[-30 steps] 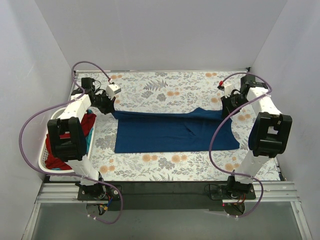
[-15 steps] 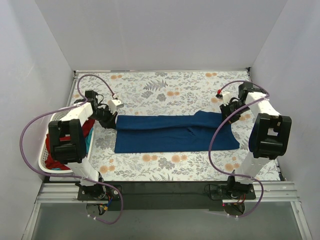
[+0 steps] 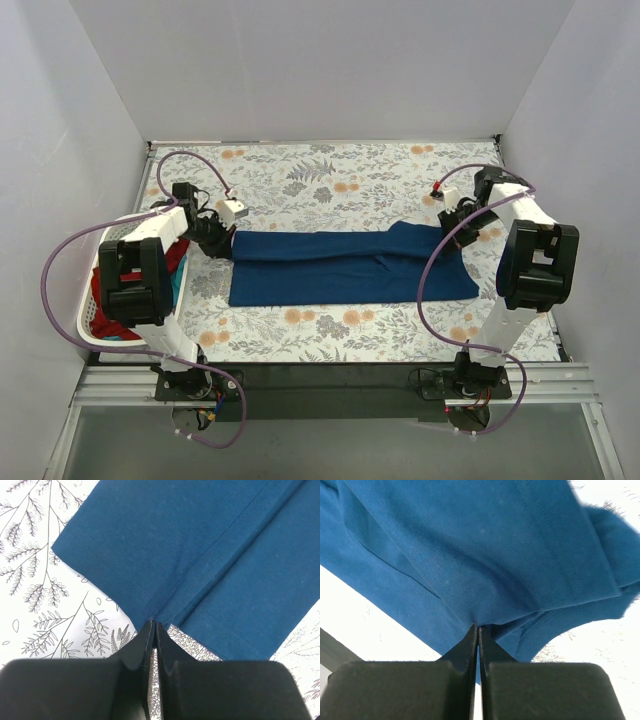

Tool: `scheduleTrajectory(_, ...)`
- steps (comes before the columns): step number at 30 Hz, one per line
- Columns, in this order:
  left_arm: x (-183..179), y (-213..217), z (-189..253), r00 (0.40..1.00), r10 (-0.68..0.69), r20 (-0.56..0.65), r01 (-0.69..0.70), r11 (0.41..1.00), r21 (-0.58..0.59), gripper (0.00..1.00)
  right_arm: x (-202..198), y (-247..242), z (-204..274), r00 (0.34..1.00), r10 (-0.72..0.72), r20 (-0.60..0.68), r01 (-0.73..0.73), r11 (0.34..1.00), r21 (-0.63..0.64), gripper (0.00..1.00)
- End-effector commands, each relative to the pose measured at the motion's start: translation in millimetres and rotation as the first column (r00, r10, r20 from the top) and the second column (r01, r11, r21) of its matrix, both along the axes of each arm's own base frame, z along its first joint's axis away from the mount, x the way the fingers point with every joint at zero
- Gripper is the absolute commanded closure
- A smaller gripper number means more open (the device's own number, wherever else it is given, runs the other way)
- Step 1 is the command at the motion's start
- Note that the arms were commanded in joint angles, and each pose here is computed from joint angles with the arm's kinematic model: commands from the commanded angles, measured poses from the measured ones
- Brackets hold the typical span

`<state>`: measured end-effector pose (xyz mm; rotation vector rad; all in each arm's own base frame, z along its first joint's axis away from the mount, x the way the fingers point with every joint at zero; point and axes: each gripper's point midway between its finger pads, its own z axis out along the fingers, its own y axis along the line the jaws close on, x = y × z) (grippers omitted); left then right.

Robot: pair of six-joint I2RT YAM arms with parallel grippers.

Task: Fold and stack the t-shirts
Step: Fold the tshirt

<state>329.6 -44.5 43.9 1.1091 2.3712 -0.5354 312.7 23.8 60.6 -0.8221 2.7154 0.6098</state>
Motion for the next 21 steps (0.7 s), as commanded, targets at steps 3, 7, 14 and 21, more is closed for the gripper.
scheduleTrajectory(3,12.9,3.1,6.4,0.999,0.006,0.034,-0.007,1.0,0.019,1.0,18.2,-3.5,31.7,0.997,0.002,0.075,-0.001,1.0,-0.008,0.99)
scheduleTrajectory(7,13.3,3.6,10.1,0.999,0.006,0.032,-0.006,1.0,0.022,1.0,7.0,-5.6,35.4,0.998,0.028,0.063,-0.027,0.999,-0.025,0.99)
scheduleTrajectory(14,3.1,-1.4,16.1,1.0,-0.002,0.022,0.002,1.0,-0.003,1.0,-11.8,-8.6,1.4,0.999,0.041,-0.006,-0.041,0.998,-0.043,0.99)
scheduleTrajectory(21,-11.6,-4.8,1.2,0.999,-0.008,-0.033,0.009,1.0,0.007,0.93,-5.6,-15.1,-9.7,0.999,0.045,-0.03,-0.047,0.996,-0.072,0.99)
